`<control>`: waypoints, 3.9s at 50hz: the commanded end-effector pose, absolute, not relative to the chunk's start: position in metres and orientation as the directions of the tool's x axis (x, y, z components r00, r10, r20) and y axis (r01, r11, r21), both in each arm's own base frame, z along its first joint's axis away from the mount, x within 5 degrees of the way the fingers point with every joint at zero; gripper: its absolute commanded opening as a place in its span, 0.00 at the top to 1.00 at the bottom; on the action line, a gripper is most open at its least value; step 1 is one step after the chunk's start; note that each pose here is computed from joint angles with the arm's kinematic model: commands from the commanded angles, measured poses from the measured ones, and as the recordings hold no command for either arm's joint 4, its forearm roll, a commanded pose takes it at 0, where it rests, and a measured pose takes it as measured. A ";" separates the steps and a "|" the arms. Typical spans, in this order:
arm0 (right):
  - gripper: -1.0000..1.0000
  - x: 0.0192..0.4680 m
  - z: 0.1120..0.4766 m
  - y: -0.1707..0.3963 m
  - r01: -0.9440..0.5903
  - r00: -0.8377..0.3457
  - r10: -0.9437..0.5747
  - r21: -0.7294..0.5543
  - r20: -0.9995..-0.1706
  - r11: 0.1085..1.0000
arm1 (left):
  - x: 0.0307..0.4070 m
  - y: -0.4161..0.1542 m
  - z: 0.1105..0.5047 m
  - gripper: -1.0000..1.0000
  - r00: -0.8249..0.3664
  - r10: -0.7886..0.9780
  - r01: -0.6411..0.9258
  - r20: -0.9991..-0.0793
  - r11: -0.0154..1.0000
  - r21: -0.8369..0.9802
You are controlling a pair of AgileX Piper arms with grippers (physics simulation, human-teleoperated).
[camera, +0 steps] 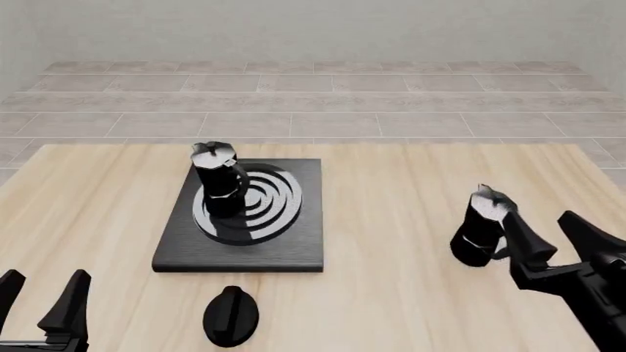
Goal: Put both moka pots on the stove.
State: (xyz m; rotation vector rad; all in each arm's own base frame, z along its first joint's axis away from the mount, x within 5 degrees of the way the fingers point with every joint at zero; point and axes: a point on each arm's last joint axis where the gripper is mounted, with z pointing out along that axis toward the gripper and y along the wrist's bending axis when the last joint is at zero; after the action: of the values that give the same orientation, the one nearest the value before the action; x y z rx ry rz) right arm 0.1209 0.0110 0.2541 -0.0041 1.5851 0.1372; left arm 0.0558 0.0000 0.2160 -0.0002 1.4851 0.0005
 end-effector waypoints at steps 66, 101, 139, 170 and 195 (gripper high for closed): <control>0.00 0.136 0.205 -0.007 0.073 -0.247 0.088 0.072 -0.965 0.995 | 0.056 0.000 0.216 0.00 0.086 0.000 -0.001 -0.996 1.000 0.000; 0.00 0.177 0.173 -0.014 0.075 -0.246 0.014 -0.004 -0.969 0.997 | 0.056 0.000 0.216 0.00 0.085 0.000 -0.001 -0.996 1.000 0.000; 0.00 0.202 0.146 -0.012 0.063 -0.312 0.031 0.012 -0.950 0.998 | 0.056 0.000 0.216 0.00 0.085 0.000 0.000 -0.996 1.000 0.000; 1.00 0.200 0.162 -0.003 0.019 -0.245 0.021 0.017 -0.969 1.000 | 0.056 0.000 0.216 0.00 0.086 0.000 -0.001 -0.996 1.000 0.000; 1.00 0.196 0.234 0.019 -0.099 0.096 0.050 0.040 -0.994 0.994 | 0.056 0.000 0.216 0.00 0.085 0.000 0.000 -0.996 1.000 0.000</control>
State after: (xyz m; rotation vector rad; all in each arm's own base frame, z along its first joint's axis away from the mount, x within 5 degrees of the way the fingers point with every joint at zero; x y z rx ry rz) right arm 0.1972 0.0086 0.1966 -0.0167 1.6488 0.0509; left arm 0.0558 0.0000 0.2160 -0.0002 1.4851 0.0005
